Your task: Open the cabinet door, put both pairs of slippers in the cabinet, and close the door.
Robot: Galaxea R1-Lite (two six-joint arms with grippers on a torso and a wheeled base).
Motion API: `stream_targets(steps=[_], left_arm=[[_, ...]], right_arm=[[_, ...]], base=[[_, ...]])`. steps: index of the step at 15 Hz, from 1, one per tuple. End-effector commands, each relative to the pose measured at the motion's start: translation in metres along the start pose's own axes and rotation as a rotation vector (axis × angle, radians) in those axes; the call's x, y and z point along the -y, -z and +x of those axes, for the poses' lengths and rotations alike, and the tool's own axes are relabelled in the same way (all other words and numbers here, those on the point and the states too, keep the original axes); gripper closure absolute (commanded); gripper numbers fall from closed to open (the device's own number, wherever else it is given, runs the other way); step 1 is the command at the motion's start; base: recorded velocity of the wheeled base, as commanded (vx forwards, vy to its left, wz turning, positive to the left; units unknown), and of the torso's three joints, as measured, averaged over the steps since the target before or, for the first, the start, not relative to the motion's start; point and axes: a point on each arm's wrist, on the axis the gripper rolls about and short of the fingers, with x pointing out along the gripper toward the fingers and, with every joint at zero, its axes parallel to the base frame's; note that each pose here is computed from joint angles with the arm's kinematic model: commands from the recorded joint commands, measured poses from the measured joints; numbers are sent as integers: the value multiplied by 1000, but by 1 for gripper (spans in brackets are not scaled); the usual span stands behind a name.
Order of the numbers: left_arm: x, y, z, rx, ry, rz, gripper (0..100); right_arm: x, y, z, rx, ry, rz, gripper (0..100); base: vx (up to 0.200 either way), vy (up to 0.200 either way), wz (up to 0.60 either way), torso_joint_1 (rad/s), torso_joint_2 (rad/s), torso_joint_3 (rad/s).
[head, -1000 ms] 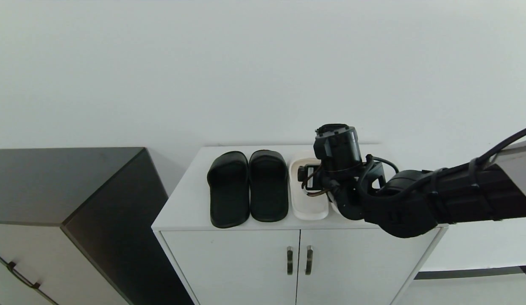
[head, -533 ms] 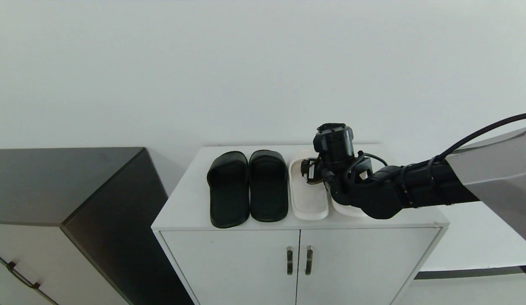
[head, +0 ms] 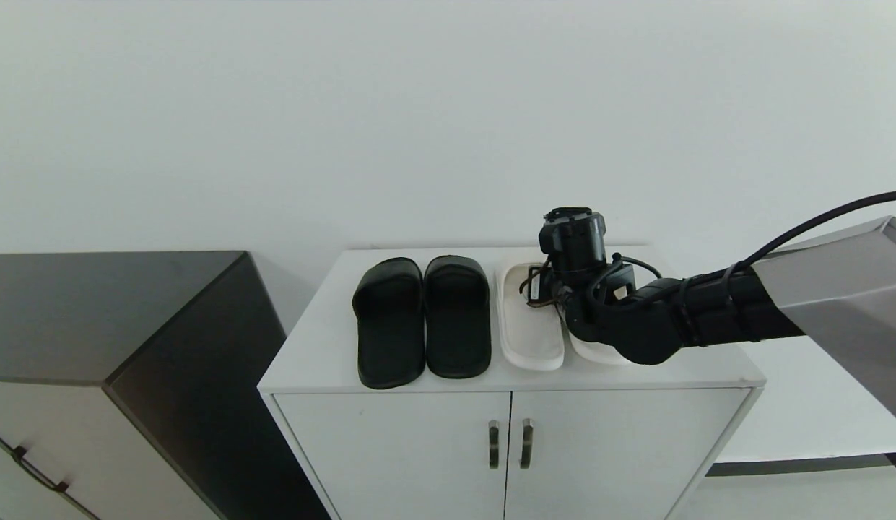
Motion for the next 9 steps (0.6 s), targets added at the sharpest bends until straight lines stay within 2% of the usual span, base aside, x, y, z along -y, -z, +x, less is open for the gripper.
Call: stream_targets(steps=[1,3,5,7,9], left_arm=[[0,1,-2,26,-5,8,100],[0,1,-2,26,-2,11,100],[0,1,-2,26,-2,9,100],[0,1,-2,26,-3,9,100],[0,1,-2,26,-3,8,100]], right_arm=[[9,-20,-21,31,-11,-5,100],[17,-32,-49,44,-37,-8,100],[27,-33,-104,31,-138,-67,100],[38,-22,-161,-6,-347,-144,100],[55,-3,-195,-40,-419,-186,100]], base=[[0,0,0,0,0,0],[0,0,0,0,0,0],[0,0,0,0,0,0],[0,0,0,0,0,0],[0,0,0,0,0,0]])
